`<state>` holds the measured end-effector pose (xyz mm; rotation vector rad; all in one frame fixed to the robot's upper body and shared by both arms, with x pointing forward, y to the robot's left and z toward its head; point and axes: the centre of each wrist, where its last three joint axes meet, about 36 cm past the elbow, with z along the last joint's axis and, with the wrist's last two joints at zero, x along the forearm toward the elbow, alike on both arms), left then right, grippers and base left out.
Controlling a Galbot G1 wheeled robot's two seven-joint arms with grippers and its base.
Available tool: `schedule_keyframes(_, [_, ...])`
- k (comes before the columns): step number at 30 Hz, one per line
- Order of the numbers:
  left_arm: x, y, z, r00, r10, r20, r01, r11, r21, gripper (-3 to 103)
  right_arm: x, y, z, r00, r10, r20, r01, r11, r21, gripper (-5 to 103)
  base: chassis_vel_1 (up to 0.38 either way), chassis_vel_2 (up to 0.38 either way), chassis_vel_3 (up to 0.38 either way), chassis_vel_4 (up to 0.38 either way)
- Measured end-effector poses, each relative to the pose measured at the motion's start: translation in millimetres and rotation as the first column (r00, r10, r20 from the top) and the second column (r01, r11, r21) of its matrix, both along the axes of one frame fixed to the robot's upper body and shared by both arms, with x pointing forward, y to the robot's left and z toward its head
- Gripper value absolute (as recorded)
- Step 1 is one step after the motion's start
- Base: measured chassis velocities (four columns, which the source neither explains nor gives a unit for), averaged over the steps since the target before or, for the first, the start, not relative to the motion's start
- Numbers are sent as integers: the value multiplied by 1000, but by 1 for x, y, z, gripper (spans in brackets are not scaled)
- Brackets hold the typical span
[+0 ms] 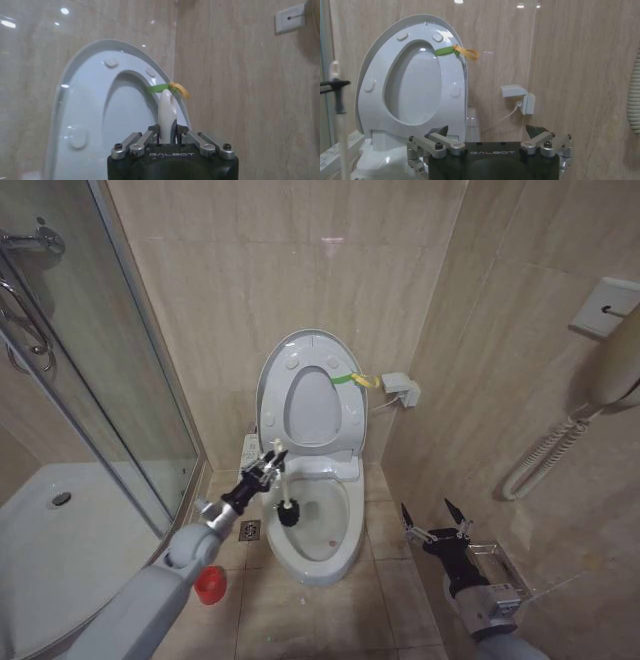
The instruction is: Open the toilet lid, clean the toilet bowl with a toilet brush, close the toilet lid, and flush.
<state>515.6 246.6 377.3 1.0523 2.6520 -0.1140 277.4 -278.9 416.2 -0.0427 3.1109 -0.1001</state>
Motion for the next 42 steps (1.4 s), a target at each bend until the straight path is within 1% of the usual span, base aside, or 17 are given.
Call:
schedule_keyframes(3, [12, -13, -5, 1000, -21, -1, 21, 1000, 2, 22, 0, 0, 0, 1000, 0, 0, 0, 1000, 0, 100, 0, 0, 0, 0])
schedule_keyframes(5, [14, -15, -6, 1000, -24, -1, 24, 1000, 3, 22, 0, 0, 0, 1000, 0, 0, 0, 1000, 0, 100, 0, 0, 0, 0])
schedule_keyframes(7, [18, -23, -14, 999, -36, -11, 36, 999, 7, 22, 0, 0, 0, 1000, 0, 0, 0, 1000, 0, 100, 0, 0, 0, 0])
schedule_keyframes(11, [18, -31, -23, 998, -52, -20, 52, 999, 6, 22, 0, 0, 0, 1000, 0, 0, 0, 1000, 0, 100, 0, 0, 0, 0])
schedule_keyframes(14, [16, -42, -36, 996, -76, -35, 77, 997, 13, 22, 0, 0, 0, 1000, 0, 0, 0, 1000, 0, 100, 0, 0, 0, 0])
schedule_keyframes(18, [14, -47, -46, 995, -92, -47, 93, 996, 18, 22, 0, 0, 0, 1000, 0, 0, 0, 1000, 0, 100, 0, 0, 0, 0])
schedule_keyframes(22, [12, -62, -55, 990, -125, -61, 126, 992, 15, 22, 0, 0, 0, 1000, 0, 0, 0, 1000, 0, 100, 0, 0, 0, 0])
schedule_keyframes(23, [12, -62, -55, 990, -125, -61, 126, 992, 15, 22, 0, 0, 0, 1000, 0, 0, 0, 1000, 0, 100, 0, 0, 0, 0])
schedule_keyframes(27, [14, -82, -60, 984, -164, -65, 165, 986, 10, 22, 0, 0, 0, 1000, 0, 0, 0, 1000, 0, 100, 0, 0, 0, 0])
schedule_keyframes(28, [14, -82, -60, 984, -164, -65, 165, 986, 10, 22, 0, 0, 0, 1000, 0, 0, 0, 1000, 0, 100, 0, 0, 0, 0])
schedule_keyframes(32, [12, -98, -67, 980, -184, -79, 185, 983, 0, 22, 0, 0, 0, 1000, 0, 0, 0, 1000, 0, 100, 0, 0, 0, 0])
schedule_keyframes(33, [12, -98, -67, 980, -184, -79, 185, 983, 0, 22, 0, 0, 0, 1000, 0, 0, 0, 1000, 0, 100, 0, 0, 0, 0])
schedule_keyframes(36, [4, -102, -81, 976, -186, -109, 187, 982, 1, 22, 0, 0, 0, 1000, 0, 0, 0, 1000, 0, 100, 0, 0, 0, 0])
schedule_keyframes(42, [-5, -105, -96, 972, -194, -129, 197, 980, 11, 22, 0, 0, 0, 1000, 0, 0, 0, 1000, 0, 100, 0, 0, 0, 0])
